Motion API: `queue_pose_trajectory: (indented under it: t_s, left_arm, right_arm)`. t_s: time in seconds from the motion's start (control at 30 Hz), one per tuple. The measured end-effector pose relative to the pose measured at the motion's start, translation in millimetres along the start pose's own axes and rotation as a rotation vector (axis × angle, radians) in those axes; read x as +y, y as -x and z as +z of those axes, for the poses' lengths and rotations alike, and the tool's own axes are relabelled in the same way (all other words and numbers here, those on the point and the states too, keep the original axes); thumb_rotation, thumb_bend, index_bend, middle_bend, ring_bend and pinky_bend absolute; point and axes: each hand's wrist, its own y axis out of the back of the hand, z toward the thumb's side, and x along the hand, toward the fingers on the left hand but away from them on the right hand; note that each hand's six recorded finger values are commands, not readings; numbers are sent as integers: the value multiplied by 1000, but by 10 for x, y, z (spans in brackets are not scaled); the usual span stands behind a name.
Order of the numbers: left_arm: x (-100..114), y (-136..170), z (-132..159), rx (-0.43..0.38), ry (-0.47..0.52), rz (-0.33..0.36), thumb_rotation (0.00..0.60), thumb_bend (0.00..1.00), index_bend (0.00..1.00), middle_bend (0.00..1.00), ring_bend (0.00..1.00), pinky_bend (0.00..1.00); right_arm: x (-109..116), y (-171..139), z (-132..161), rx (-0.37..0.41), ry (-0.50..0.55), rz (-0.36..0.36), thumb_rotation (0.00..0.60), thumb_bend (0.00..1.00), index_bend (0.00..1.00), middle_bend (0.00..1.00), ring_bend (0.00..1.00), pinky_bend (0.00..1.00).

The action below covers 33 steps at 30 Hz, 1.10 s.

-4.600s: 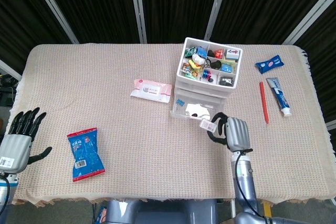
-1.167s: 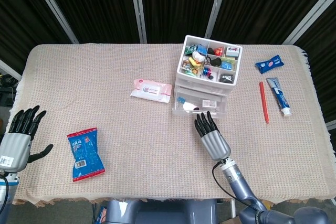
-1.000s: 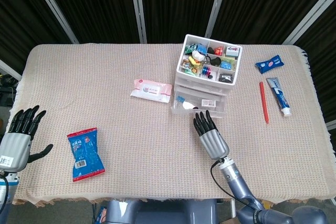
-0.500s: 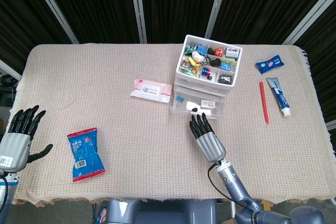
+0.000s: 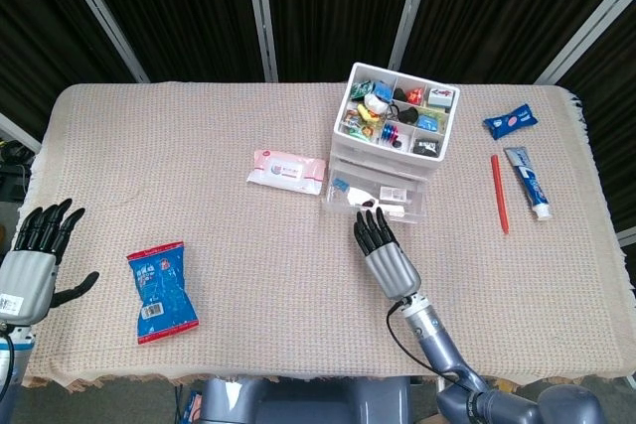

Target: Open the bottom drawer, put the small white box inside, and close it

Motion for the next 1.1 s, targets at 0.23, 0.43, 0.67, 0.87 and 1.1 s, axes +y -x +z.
queue_pose_trajectory:
  t_s: [0.23,0.43,0.67,0.87,1.1]
  left_arm:
    - [2,-4,-6,4,5,-2,600,233,77,0,0,0]
    - [5,-7,-9,6,9,-2,600,235,78,0,0,0]
    - [4,-9,-10,6,11,-3,600,235,77,0,0,0]
    - [12,-4,-12,8,13,1,600,235,77,0,0,0]
    - [11,-6,-12,8,16,0,600,236,78,0,0,0]
  right_arm:
    - [-19,111,-32,-25,-4,12,600,138,90,0,0,0]
    - [-32,184,-63,-47,-4,27,600,138,92,0,0,0]
    - [54,136,48,2,-10,-18,600,137,92,0,0,0]
    - [98,160,96,-3,1,-24,600,138,92,0,0,0]
    - [126,170,139,3,-1,-31,600,138,93,0,0,0]
